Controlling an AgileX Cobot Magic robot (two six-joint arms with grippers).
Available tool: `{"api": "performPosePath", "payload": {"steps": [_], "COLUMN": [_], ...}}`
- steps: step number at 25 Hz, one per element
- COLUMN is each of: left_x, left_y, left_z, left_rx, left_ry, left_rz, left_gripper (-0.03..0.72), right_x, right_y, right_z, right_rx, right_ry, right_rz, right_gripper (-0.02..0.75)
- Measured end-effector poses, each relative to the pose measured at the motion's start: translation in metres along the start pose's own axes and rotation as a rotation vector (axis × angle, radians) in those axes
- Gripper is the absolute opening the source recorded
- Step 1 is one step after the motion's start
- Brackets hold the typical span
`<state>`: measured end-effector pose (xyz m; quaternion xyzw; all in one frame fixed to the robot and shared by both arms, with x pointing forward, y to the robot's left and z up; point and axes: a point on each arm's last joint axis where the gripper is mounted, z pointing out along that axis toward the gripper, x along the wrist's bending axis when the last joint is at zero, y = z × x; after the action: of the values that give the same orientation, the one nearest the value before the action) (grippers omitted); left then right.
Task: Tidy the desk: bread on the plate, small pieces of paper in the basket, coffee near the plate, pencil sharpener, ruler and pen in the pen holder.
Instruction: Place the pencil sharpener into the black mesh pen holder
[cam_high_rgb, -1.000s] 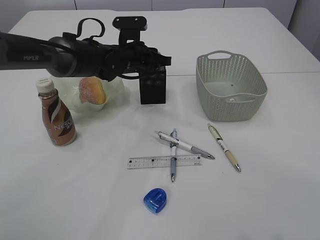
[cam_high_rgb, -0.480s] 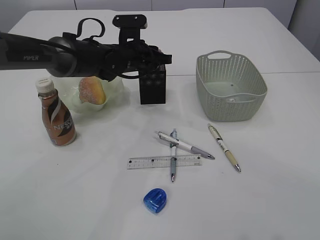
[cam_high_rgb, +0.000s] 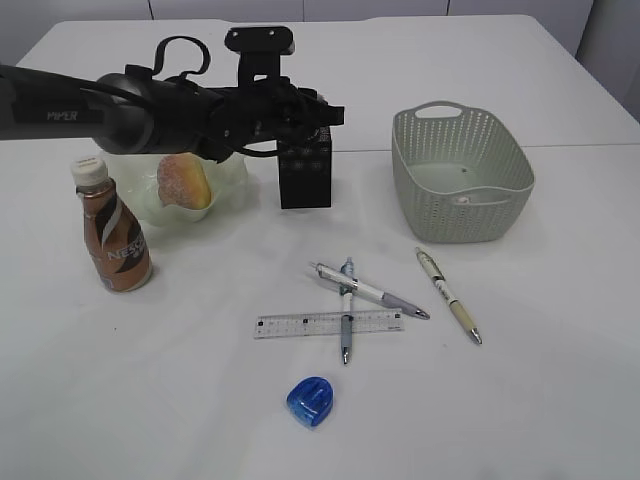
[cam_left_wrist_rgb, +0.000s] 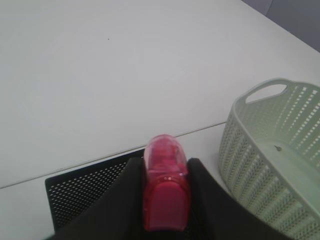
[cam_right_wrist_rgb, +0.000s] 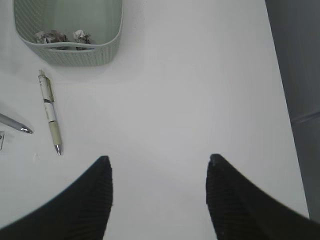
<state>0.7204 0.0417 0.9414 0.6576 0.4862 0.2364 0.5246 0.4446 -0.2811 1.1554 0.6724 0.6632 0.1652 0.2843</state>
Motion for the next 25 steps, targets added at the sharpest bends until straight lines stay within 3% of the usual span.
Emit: {"api": "performPosePath", "payload": {"steps": [25], "left_x": [-0.003], "left_y": [0.013], "left_z": [0.008], "left_rx": [0.027], "left_ry": [0.018], "left_rz": [0.028], "left_gripper": [0.181], "right_x": [0.001], "right_y": [0.002], "right_z": [0.0], "right_rx": [-0.02], "right_ry": [0.006], "right_rz": [0.0], "right_gripper": [0.467]}}
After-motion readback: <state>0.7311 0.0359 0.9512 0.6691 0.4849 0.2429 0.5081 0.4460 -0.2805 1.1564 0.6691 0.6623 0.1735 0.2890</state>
